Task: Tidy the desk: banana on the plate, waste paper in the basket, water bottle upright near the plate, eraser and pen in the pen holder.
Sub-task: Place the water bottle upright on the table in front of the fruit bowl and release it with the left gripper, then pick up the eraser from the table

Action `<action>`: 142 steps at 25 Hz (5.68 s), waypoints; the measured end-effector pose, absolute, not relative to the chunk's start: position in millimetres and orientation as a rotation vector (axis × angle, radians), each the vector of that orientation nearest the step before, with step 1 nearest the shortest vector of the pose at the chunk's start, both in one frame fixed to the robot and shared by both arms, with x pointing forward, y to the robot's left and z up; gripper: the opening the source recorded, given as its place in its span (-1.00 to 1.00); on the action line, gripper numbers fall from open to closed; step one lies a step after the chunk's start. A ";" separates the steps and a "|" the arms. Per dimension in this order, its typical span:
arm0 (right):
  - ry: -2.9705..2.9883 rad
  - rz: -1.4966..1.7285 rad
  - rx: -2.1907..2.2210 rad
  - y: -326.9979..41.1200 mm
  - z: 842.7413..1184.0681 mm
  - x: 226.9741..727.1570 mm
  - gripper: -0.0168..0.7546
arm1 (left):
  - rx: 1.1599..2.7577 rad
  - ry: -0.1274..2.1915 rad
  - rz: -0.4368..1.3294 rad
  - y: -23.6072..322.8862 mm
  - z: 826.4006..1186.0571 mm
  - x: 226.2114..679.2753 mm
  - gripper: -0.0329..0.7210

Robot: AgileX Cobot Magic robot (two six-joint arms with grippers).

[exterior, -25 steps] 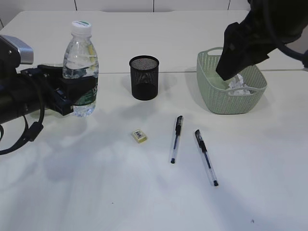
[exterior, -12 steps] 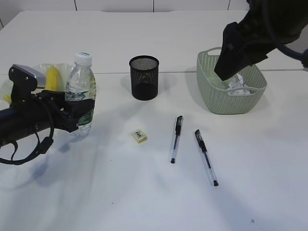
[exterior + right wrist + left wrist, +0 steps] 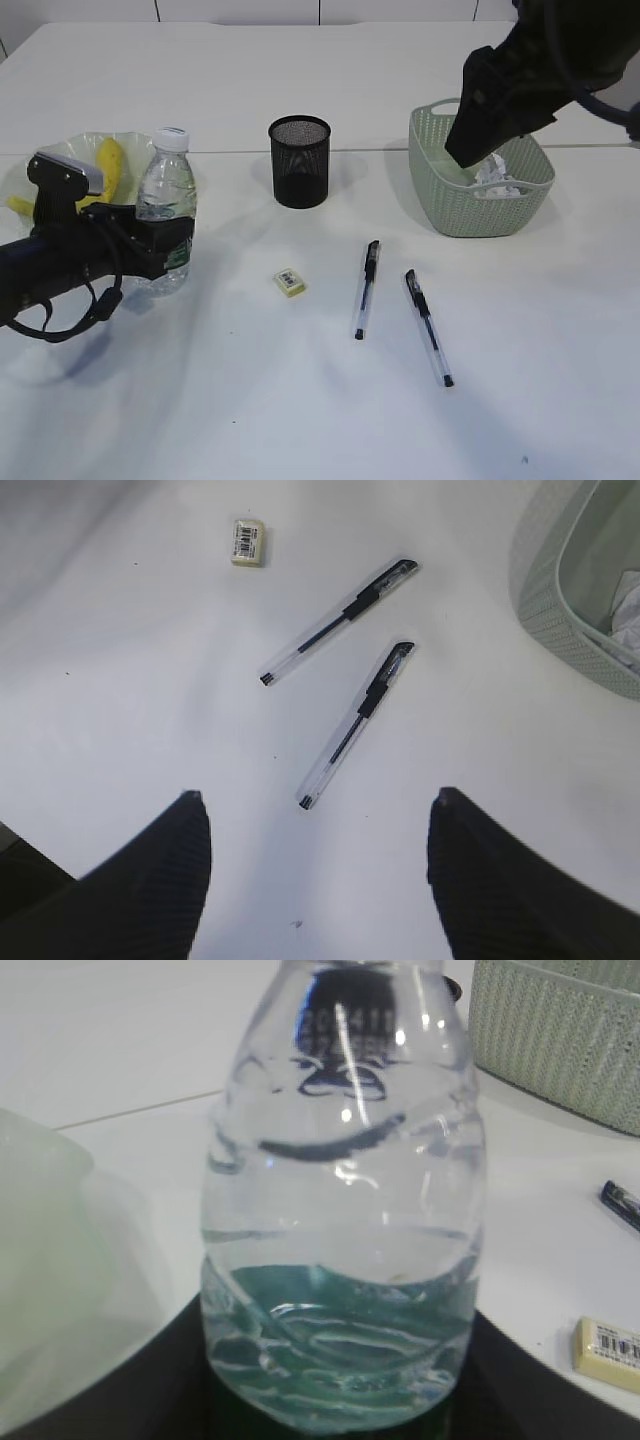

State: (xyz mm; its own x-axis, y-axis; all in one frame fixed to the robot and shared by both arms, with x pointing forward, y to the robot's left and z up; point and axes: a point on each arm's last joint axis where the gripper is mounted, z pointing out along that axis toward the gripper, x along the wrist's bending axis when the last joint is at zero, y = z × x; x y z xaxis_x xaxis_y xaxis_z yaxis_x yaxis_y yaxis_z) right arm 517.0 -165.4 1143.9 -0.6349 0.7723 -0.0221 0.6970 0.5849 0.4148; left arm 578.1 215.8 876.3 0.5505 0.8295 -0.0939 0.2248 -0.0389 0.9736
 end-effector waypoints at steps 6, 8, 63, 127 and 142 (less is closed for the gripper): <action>2.614 0.554 1.227 -165.4 1143.9 517.0 0.34 | 1.555 0.913 0.625 214.6 871.2 585.9 0.08; 2.614 0.554 1.227 -165.4 1143.9 517.0 0.34 | 1.546 0.911 0.625 214.3 869.8 586.9 0.08; 2.613 0.555 1.224 -165.3 1144.0 517.1 0.34 | 1.563 0.859 0.606 210.9 866.9 585.0 0.47; 2.611 0.560 1.215 -165.1 1144.2 517.6 0.34 | 1.498 0.764 0.748 221.3 1014.6 528.5 0.64; 2.609 0.562 1.214 -165.1 1144.3 517.7 0.34 | 1.497 1.233 0.827 255.8 1056.2 487.8 0.63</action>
State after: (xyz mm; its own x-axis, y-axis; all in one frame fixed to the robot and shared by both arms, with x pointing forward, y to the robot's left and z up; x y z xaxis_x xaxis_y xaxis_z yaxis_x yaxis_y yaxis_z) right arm 517.7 -165.1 1144.3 -0.6389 0.7688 -0.0277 0.6892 0.5880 0.4235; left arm 487.8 255.8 1056.2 0.2501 0.9648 -0.0814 0.2909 0.0053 0.9567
